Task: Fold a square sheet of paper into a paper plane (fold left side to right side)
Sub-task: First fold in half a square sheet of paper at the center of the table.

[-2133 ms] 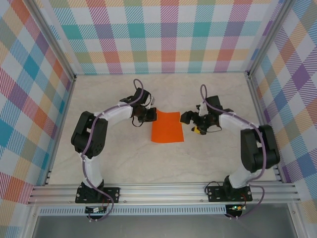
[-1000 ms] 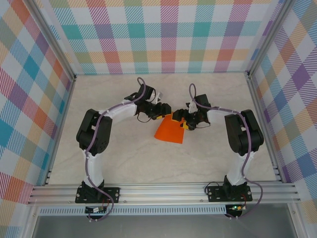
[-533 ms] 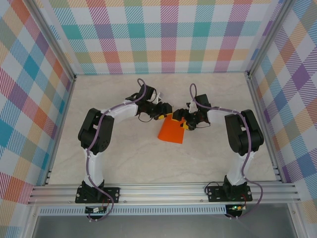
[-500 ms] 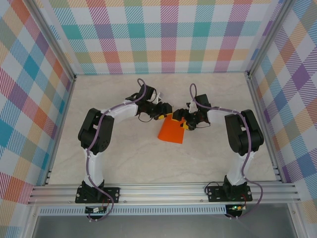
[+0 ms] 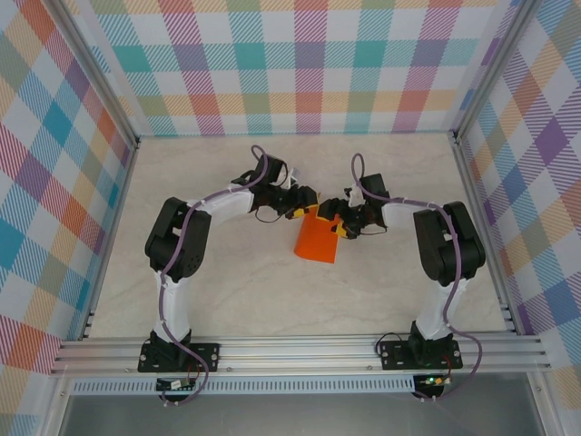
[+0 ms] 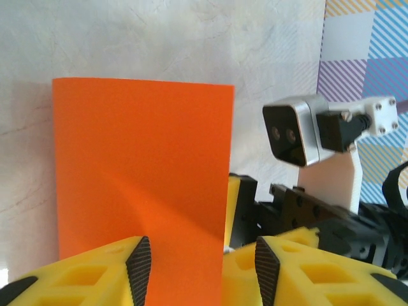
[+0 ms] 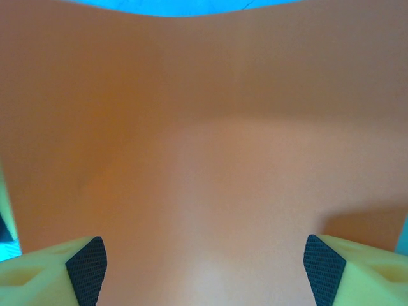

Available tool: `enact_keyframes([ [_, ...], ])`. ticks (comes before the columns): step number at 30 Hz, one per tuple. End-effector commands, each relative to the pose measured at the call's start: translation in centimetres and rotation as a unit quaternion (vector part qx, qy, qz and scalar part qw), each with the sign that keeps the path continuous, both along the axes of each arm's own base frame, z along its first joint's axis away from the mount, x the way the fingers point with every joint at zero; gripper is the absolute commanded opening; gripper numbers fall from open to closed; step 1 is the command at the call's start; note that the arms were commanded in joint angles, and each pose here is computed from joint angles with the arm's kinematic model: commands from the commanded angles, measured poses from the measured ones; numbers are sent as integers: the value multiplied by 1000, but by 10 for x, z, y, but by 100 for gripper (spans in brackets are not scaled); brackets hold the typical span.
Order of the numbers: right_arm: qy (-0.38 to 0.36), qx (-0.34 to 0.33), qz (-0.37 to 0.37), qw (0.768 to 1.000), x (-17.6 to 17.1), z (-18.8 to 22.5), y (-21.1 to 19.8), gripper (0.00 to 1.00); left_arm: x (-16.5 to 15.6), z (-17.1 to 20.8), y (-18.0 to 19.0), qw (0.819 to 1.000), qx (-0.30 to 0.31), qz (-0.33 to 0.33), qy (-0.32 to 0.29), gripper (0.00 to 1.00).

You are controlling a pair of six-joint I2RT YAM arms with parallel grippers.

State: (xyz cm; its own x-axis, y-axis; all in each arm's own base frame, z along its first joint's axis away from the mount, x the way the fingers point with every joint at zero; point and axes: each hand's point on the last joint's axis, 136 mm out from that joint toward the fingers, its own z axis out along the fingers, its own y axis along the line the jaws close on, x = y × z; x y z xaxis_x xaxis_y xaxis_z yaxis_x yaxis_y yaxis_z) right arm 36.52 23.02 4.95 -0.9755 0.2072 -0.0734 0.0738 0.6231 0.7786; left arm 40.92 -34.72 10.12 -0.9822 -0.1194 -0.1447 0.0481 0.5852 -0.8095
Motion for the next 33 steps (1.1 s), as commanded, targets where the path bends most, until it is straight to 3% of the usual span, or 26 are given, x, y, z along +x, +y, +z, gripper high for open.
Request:
enact_keyframes([
  [1,-22,3,18,1000,-4,7,-2,84,8,-8,-8,1000,-4,11,-1,47],
  [5,-23,10,21,999,-3,11,0,84,10,-11,-10,1000,-8,16,2,38],
  [19,-48,54,-17,997,2,63,-25,85,8,-14,-7,1000,-4,19,4,28],
  [27,-5,84,-6,996,15,48,-4,53,7,-15,-6,1000,-3,19,5,23],
  [33,7,93,10,996,21,39,10,48,5,-16,-6,1000,-3,17,6,19],
])
